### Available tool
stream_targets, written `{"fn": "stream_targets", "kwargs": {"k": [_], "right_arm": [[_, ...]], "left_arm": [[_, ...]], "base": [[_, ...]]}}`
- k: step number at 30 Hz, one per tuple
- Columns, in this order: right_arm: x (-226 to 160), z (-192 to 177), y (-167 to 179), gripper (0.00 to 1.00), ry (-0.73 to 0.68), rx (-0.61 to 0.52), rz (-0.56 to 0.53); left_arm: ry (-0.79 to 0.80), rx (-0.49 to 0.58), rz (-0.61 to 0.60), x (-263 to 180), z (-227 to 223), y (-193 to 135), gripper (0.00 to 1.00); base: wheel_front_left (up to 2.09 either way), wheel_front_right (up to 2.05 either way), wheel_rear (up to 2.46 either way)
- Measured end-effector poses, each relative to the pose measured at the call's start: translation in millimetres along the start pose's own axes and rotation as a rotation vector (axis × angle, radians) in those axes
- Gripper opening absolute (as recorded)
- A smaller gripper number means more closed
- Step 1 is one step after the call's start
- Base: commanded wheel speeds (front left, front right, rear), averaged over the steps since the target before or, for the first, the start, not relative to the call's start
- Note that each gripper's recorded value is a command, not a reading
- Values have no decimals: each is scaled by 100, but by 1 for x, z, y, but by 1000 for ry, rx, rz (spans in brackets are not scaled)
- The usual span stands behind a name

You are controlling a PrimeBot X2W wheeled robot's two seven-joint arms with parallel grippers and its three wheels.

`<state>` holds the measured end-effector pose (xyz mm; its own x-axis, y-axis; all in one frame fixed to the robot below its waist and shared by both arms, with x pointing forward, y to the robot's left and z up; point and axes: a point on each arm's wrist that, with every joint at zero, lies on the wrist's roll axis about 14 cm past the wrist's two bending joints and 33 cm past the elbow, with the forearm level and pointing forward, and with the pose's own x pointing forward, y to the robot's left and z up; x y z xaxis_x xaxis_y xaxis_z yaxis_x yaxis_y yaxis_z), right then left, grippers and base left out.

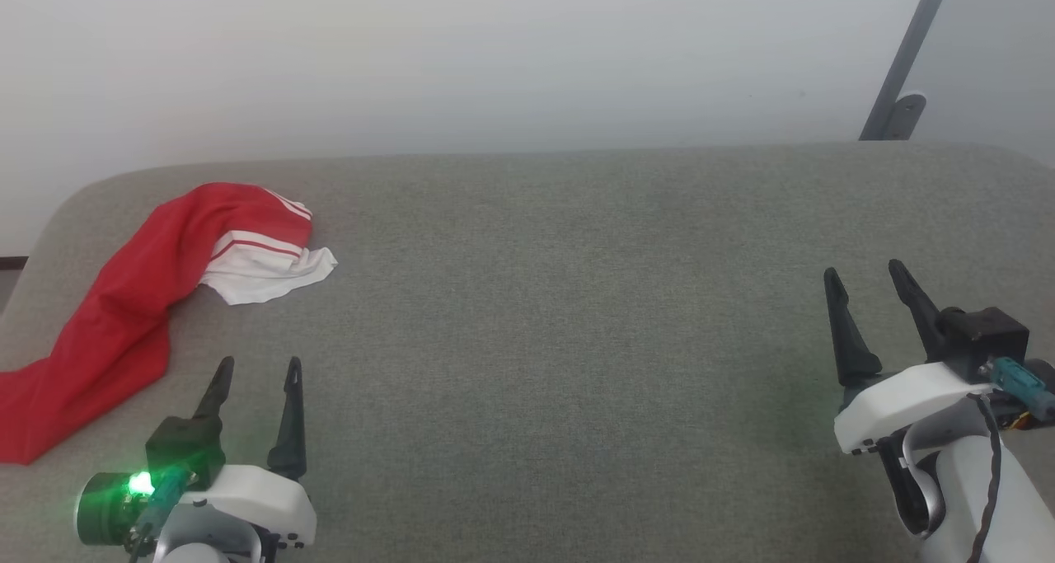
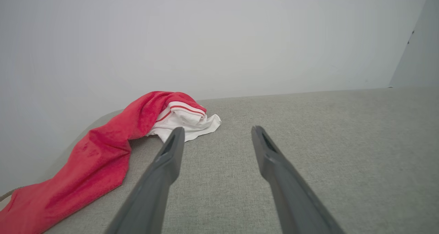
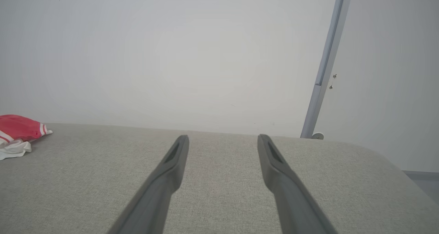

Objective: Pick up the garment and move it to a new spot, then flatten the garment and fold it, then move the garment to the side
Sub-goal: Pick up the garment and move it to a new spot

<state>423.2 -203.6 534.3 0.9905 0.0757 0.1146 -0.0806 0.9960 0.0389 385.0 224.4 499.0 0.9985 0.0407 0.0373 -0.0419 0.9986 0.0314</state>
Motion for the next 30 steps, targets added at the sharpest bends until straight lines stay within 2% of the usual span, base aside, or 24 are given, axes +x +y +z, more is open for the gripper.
{"fn": "stream_targets", "kwargs": {"k": [5, 11, 21, 30], "right_arm": [[6, -1, 13, 100, -3, 5, 36], [22, -6, 47, 100, 5, 23, 125], [46, -18, 150, 100, 28, 76, 378], [43, -21, 250, 100, 44, 125, 619]], "left_arm": [[-4, -5, 30, -4, 1, 9, 100], [1, -12, 113, -16, 0, 35, 100], [26, -13, 325, -65, -6, 97, 100], [18, -24, 544, -127, -3, 145, 100]], "base": [[0, 0, 0], [0, 0, 0], [0, 0, 0], [0, 0, 0]]}}
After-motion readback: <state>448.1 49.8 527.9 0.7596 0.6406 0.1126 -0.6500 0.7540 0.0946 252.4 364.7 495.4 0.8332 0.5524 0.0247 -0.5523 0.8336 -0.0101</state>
